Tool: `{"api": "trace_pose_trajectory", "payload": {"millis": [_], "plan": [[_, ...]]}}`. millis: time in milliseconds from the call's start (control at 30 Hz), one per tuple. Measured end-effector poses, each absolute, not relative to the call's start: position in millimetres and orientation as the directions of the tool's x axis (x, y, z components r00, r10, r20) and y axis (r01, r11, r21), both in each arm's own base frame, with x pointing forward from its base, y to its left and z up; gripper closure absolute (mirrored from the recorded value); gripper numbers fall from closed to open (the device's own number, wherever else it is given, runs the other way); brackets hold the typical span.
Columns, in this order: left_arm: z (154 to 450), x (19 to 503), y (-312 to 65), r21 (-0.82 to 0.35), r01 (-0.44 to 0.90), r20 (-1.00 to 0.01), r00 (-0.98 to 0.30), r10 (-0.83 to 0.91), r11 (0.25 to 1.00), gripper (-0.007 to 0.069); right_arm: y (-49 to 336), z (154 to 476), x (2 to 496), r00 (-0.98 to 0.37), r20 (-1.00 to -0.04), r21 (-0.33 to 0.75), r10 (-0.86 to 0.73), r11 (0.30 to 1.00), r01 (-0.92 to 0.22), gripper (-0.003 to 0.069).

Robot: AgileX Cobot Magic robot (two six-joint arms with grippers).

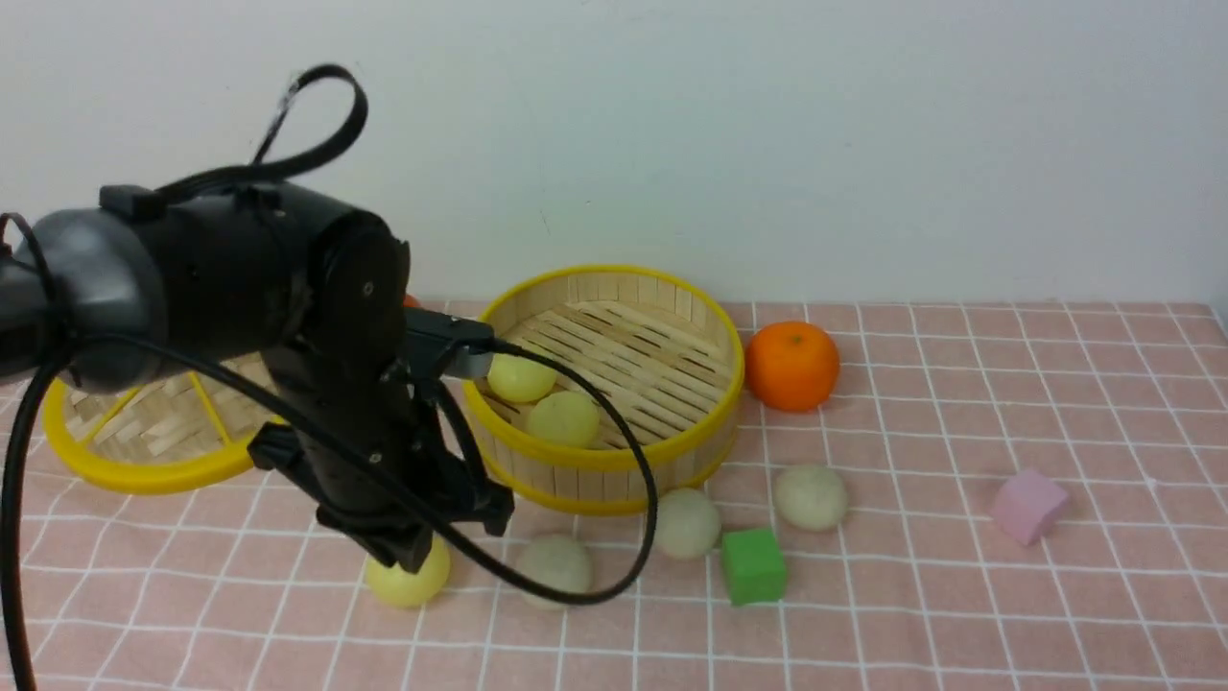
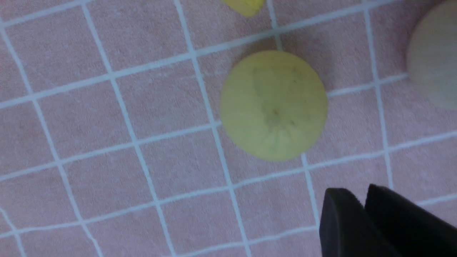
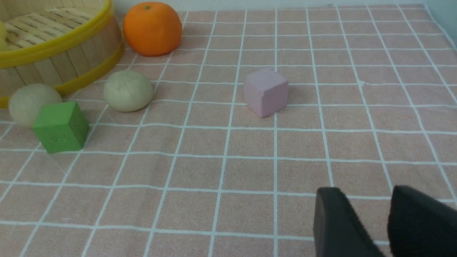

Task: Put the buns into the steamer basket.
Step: Use the left arm to grab a steamed stuffed bun, then use the left arm to put the steamed stuffed bun into the steamer

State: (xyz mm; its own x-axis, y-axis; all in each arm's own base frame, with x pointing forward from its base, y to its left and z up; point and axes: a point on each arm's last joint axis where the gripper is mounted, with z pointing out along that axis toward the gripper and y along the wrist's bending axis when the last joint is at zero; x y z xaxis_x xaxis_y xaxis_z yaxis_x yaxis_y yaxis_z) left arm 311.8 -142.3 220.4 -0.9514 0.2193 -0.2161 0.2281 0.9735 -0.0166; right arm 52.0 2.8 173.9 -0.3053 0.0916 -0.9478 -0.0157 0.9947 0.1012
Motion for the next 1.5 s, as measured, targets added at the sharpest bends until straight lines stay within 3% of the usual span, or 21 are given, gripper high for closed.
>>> {"api": "trace_pose_trajectory", "payload": {"millis": [100, 200, 367, 933, 1067, 1233, 1367, 1500], "plan": [[213.1, 322.0, -134.3, -0.030, 0.191, -0.242, -0.954, 0.178, 0.981, 0.0474, 2.8, 173.9, 52.0, -0.305, -0.948, 0.102, 0.093, 0.995, -0.016, 0.0420], [203.6, 332.4, -122.4, -0.044, 0.141, -0.251, -0.960, 0.126, 0.989, 0.0386, 2.8, 173.9, 52.0, -0.305, -0.948, 0.102, 0.093, 0.995, -0.016, 0.0420], [198.7, 337.1, -118.1, -0.045, 0.137, -0.257, -0.959, 0.121, 0.990, 0.0323, 2.8, 173.9, 52.0, -0.305, -0.948, 0.102, 0.093, 0.995, -0.016, 0.0420], [174.1, 343.1, -123.7, -0.069, 0.158, -0.217, -0.966, 0.140, 0.985, 0.0318, 2.8, 173.9, 52.0, -0.305, -0.948, 0.102, 0.093, 0.995, -0.016, 0.0420], [174.2, 343.6, -123.9, -0.070, 0.158, -0.221, -0.965, 0.139, 0.985, 0.0391, 2.8, 173.9, 52.0, -0.305, -0.948, 0.102, 0.093, 0.995, -0.016, 0.0420], [174.2, 343.6, -123.9, -0.070, 0.158, -0.221, -0.965, 0.139, 0.985, 0.0597, 2.8, 173.9, 52.0, -0.305, -0.948, 0.102, 0.093, 0.995, -0.016, 0.0420], [179.9, 341.0, -123.2, -0.071, 0.157, -0.213, -0.967, 0.139, 0.985, 0.0636, 2.8, 173.9, 52.0, -0.305, -0.948, 0.102, 0.093, 0.995, -0.016, 0.0420], [217.6, 334.3, -130.9, -0.091, 0.185, -0.255, -0.954, 0.157, 0.978, 0.0636, 2.8, 173.9, 52.0, -0.305, -0.948, 0.102, 0.093, 0.995, -0.016, 0.0420]]}}
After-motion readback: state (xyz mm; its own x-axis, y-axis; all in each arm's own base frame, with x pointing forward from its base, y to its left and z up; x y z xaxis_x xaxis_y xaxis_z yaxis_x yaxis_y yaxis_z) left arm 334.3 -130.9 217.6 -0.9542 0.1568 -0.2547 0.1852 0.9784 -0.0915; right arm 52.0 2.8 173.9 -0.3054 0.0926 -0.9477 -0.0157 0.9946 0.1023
